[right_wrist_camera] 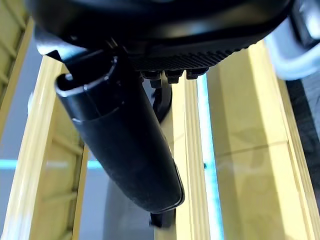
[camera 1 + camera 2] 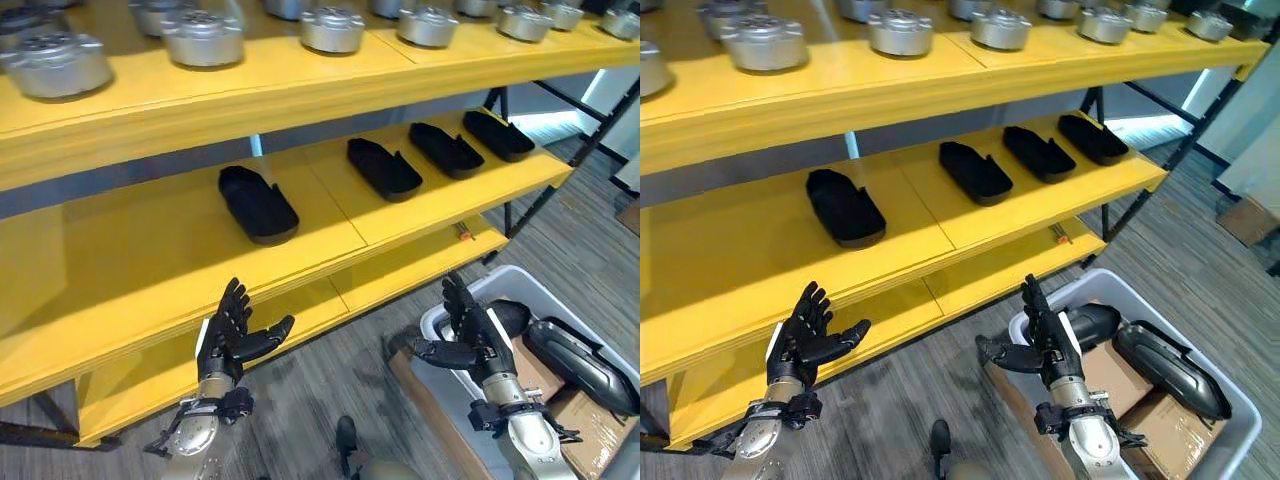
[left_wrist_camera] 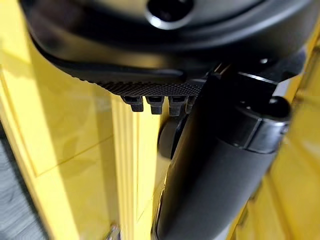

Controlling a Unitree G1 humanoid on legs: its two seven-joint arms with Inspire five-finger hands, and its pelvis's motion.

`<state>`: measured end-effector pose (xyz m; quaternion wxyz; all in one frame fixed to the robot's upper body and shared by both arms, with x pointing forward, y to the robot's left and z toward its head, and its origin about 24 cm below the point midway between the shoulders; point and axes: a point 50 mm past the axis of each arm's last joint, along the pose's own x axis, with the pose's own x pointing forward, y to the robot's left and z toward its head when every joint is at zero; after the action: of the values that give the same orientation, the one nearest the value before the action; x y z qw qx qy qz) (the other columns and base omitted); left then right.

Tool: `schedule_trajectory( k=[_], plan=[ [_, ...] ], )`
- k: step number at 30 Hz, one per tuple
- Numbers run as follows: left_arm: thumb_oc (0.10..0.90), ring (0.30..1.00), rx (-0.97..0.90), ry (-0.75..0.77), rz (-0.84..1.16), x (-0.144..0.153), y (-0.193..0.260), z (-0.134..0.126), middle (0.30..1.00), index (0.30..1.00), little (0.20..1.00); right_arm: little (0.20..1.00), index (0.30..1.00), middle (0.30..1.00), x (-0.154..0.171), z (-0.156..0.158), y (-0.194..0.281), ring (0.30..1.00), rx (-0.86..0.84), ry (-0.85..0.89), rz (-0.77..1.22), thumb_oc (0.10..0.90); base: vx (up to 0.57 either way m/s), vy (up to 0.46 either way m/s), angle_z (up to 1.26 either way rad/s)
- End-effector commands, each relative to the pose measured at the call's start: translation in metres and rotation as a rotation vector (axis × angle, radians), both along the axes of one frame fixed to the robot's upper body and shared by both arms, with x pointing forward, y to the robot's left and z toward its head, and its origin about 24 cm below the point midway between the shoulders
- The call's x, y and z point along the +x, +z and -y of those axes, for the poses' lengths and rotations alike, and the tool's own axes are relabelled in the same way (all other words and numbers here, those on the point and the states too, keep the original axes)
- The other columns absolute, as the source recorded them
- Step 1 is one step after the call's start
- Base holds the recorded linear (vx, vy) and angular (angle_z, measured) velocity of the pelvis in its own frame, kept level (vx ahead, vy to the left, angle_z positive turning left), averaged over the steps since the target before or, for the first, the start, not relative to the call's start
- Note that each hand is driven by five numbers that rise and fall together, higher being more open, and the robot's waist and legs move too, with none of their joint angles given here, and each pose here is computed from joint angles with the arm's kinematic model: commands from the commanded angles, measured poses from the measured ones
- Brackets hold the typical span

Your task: Move parts from the plastic box to the shelf.

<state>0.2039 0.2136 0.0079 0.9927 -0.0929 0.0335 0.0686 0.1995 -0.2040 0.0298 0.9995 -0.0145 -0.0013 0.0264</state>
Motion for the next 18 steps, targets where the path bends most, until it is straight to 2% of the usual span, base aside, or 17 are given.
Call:
schedule_trajectory(
  k=[1, 6, 10, 18],
  plan=[
    [0.900, 1.000, -0.011, -0.025, 0.304, 0.026, 0.051, 0.006, 1.000, 1.000, 1.000, 1.000, 1.000, 1.000, 0.031, 0.002, 0.071, 1.000, -0.027, 0.042, 0.383, 0.900, -0.05, -0.045, -0.80],
    [0.900, 1.000, -0.010, -0.067, 0.294, 0.029, 0.048, 0.013, 1.000, 1.000, 1.000, 1.000, 1.000, 1.000, 0.034, 0.004, 0.072, 1.000, -0.056, 0.031, 0.389, 0.900, 0.01, 0.056, -0.78],
    [0.900, 1.000, -0.006, -0.064, 0.284, 0.026, 0.046, 0.012, 1.000, 1.000, 1.000, 1.000, 1.000, 1.000, 0.030, 0.007, 0.068, 1.000, -0.045, -0.002, 0.373, 0.900, 0.00, 0.164, 0.51],
    [0.900, 1.000, 0.028, -0.057, 0.267, 0.019, 0.044, 0.006, 1.000, 1.000, 1.000, 1.000, 1.000, 1.000, 0.026, 0.003, 0.056, 1.000, -0.020, 0.008, 0.310, 0.900, -0.04, 0.184, -0.23]
  ],
)
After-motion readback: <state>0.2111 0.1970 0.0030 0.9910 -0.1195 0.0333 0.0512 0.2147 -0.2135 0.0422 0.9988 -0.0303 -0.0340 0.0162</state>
